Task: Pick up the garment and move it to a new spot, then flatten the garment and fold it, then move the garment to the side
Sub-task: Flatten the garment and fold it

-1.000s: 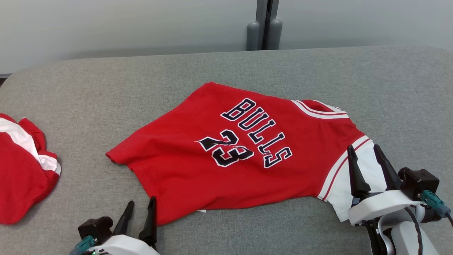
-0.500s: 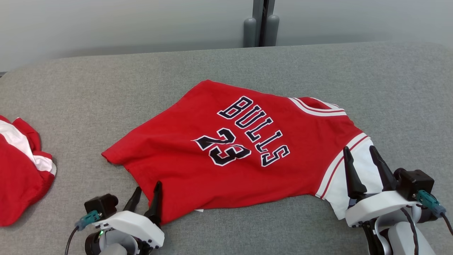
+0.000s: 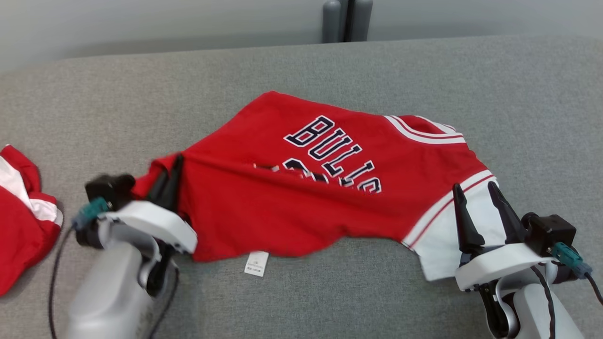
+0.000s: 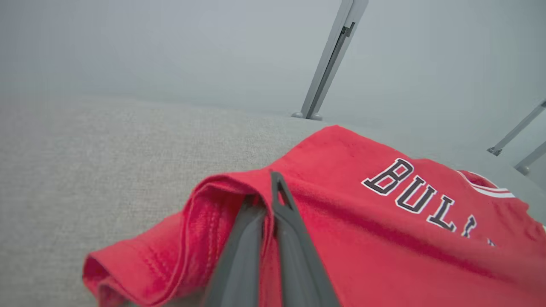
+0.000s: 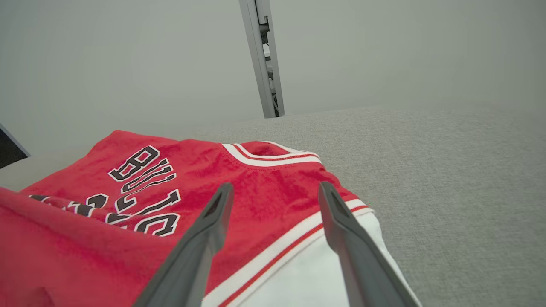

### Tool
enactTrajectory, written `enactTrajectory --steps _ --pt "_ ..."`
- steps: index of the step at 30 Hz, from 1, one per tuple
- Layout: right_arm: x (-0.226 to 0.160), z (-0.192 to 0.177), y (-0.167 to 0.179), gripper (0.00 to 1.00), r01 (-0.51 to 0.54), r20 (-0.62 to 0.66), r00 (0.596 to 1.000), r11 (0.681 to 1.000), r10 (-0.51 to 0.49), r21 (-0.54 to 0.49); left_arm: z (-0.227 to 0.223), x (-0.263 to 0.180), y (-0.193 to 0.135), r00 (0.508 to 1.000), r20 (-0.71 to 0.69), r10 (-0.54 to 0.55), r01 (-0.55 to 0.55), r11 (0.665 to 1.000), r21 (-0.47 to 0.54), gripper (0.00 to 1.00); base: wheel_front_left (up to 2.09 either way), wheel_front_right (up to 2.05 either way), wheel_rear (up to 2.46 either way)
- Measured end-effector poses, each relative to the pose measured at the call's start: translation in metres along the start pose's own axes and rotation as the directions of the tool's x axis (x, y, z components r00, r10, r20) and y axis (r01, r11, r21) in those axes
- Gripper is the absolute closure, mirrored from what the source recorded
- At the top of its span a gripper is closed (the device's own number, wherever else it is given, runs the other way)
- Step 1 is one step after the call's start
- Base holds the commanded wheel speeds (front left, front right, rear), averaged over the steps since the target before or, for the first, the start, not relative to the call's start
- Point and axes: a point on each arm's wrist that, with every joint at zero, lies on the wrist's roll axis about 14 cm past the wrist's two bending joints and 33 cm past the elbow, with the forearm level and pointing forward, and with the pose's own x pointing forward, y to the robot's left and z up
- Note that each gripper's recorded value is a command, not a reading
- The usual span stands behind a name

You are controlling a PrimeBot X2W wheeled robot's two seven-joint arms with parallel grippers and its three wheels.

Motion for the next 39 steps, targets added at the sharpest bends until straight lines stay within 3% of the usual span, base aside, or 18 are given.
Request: enactTrajectory --steps 5,16,17,18,19,20,39 --pt "0.007 -0.004 -0.001 0.00 0.000 -0.007 1.000 1.000 0.000 0.011 0.025 0.029 0.014 1.000 0.021 -0.008 0.005 0.994 0.114 1.00 0.00 0.00 0.00" --pt "0.008 -0.011 -0.026 0.00 0.063 -0.027 0.998 0.998 -0.063 0.012 0.048 0.083 0.015 0.998 0.053 -0.025 0.013 0.975 0.224 1.00 0.00 0.00 0.00" --pt "0.008 -0.012 -0.027 0.00 0.066 -0.028 0.997 0.998 -0.066 0.009 0.041 0.084 0.015 0.999 0.033 -0.021 0.013 0.973 0.230 0.84 0.00 0.00 0.00" --pt "0.007 -0.012 -0.029 0.00 0.071 -0.030 0.997 0.997 -0.071 0.007 0.037 0.085 0.016 1.000 0.024 -0.013 0.007 0.971 0.237 0.56 0.00 0.00 0.00" --pt "0.006 -0.011 -0.030 0.00 0.072 -0.029 0.997 0.997 -0.072 0.007 0.040 0.085 0.016 0.999 0.035 -0.008 0.000 0.970 0.244 0.42 0.00 0.00 0.00" --pt "0.006 -0.010 -0.030 0.00 0.073 -0.026 0.997 0.997 -0.073 0.006 0.044 0.086 0.016 0.999 0.048 -0.003 -0.009 0.969 0.247 0.00 0.00 0.00 0.00" --pt "-0.020 0.020 0.001 0.00 0.000 0.051 0.999 1.000 0.000 -0.007 0.013 -0.028 0.025 0.988 0.081 0.134 -0.149 0.964 0.218 0.00 0.00 0.00 0.00"
